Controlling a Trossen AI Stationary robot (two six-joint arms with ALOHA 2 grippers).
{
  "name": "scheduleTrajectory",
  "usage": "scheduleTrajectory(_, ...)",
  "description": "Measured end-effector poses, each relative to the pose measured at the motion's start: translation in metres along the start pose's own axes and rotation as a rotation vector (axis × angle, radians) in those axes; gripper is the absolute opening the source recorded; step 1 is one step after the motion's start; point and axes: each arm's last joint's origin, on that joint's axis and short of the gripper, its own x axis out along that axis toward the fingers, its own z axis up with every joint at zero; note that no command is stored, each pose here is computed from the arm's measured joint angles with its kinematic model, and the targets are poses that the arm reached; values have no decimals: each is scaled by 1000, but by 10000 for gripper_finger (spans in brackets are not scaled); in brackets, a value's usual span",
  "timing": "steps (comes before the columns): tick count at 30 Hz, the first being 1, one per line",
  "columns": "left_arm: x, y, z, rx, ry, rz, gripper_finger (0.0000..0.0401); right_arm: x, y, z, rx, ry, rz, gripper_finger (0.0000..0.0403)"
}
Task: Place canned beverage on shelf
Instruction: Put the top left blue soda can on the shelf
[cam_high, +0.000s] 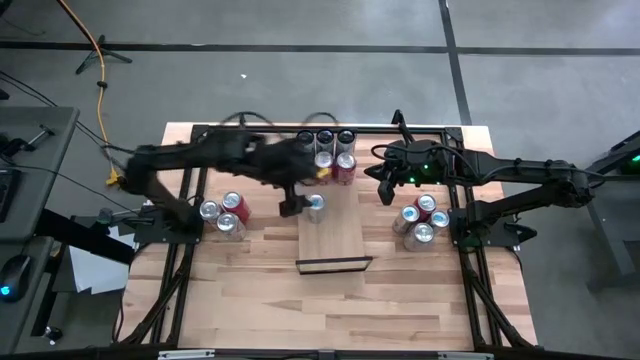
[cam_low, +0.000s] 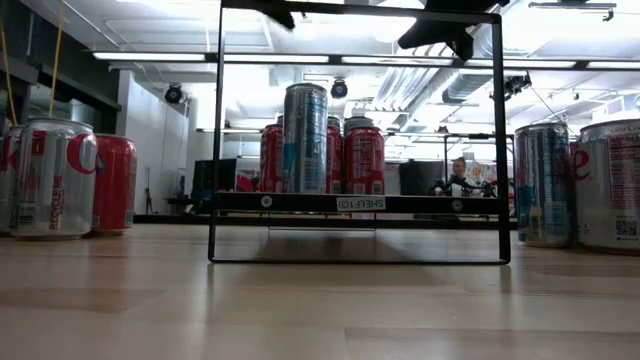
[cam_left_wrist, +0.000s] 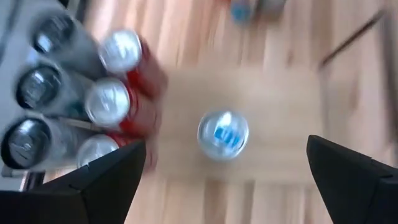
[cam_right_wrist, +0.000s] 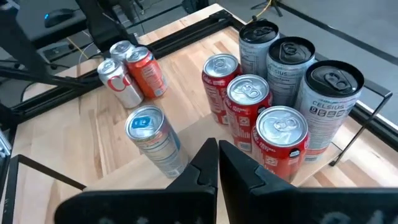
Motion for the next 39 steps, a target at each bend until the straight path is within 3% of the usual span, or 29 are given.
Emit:
scheduleTrajectory(3,-15,-1,-18,-62,-164,-22,383,0,0,0,0,1,2,0)
scheduleTrajectory(9,-16,-8,-76,-227,-377,-98,385,0,1,0,-1,16,45,0)
scheduleTrajectory(14,-21,-10,-100,-354,-572,-160,383,0,2,0,-7,16,60,0)
scheduleTrajectory(23,-19,-10,-106,-376,-592,-190,383,0,4,6,14,-43,82,0)
scheduleTrajectory(26,-20,-10,-105,-400,-603,-199,367,0,4,6,52,-47,85,0)
scheduleTrajectory(29,-23,-10,-105,-402,-625,-184,317,0,4,6,82,-46,92,0)
scheduleTrajectory(31,-26,-9,-106,-396,-642,-165,261,0,5,6,97,-40,104,0)
scheduleTrajectory(37,-34,-5,-111,-397,-698,-78,35,0,5,6,140,-32,117,0)
scheduleTrajectory(39,-32,-4,-116,-407,-723,-82,17,0,5,6,142,-31,118,0)
